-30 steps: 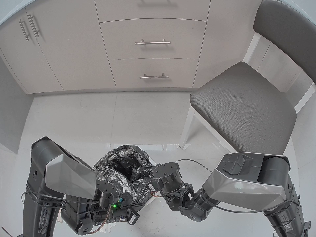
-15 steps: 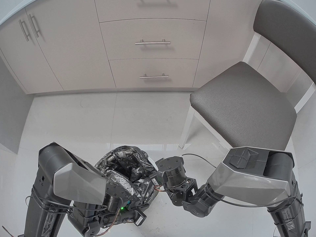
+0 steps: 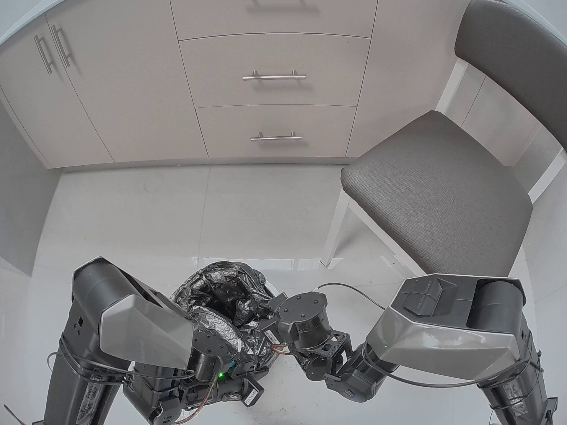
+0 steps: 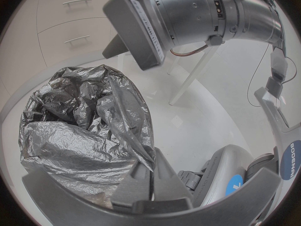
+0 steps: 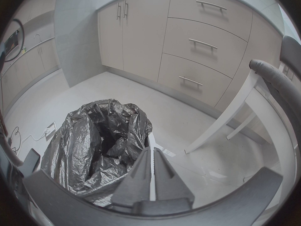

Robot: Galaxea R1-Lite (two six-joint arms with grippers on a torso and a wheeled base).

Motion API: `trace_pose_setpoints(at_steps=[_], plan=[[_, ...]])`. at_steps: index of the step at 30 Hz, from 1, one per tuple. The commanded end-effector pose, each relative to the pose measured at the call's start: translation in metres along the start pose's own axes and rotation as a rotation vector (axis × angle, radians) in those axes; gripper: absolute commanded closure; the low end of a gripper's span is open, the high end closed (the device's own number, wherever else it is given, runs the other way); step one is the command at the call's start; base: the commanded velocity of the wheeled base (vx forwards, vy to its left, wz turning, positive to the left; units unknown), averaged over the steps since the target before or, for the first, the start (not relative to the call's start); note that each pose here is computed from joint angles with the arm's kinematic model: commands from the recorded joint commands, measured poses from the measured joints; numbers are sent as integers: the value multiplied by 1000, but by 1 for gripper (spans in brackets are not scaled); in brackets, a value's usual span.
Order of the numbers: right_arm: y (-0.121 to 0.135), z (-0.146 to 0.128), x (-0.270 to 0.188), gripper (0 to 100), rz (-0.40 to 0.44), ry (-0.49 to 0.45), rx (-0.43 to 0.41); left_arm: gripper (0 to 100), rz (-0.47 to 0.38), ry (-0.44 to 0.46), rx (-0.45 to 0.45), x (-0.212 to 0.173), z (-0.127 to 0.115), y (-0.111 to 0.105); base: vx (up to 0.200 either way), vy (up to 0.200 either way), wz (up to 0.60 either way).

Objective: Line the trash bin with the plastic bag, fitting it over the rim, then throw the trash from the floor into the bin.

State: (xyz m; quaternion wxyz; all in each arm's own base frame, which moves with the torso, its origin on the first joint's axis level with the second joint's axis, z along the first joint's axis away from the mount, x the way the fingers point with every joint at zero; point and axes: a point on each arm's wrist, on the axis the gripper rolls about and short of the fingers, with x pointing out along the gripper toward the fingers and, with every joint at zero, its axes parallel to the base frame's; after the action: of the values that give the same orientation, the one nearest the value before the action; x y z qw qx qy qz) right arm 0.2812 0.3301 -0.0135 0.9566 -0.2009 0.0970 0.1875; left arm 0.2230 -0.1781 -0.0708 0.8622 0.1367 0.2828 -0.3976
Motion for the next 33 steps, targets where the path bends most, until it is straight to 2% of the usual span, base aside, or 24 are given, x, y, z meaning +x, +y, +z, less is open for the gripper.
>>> trace_pose_setpoints(at_steps=[1,17,33], plan=[[0,-5,3,0,-7,8,-8,100,1,2,0,0,-1,0,0,0,0],[4,-19,16,0,-17,13,-8,100,4,-2,-7,0,0,0,0,0,0],[-26,-29,43,0,-105,30,-10,100,6,-5,-22,0,1,1,0,0,0]])
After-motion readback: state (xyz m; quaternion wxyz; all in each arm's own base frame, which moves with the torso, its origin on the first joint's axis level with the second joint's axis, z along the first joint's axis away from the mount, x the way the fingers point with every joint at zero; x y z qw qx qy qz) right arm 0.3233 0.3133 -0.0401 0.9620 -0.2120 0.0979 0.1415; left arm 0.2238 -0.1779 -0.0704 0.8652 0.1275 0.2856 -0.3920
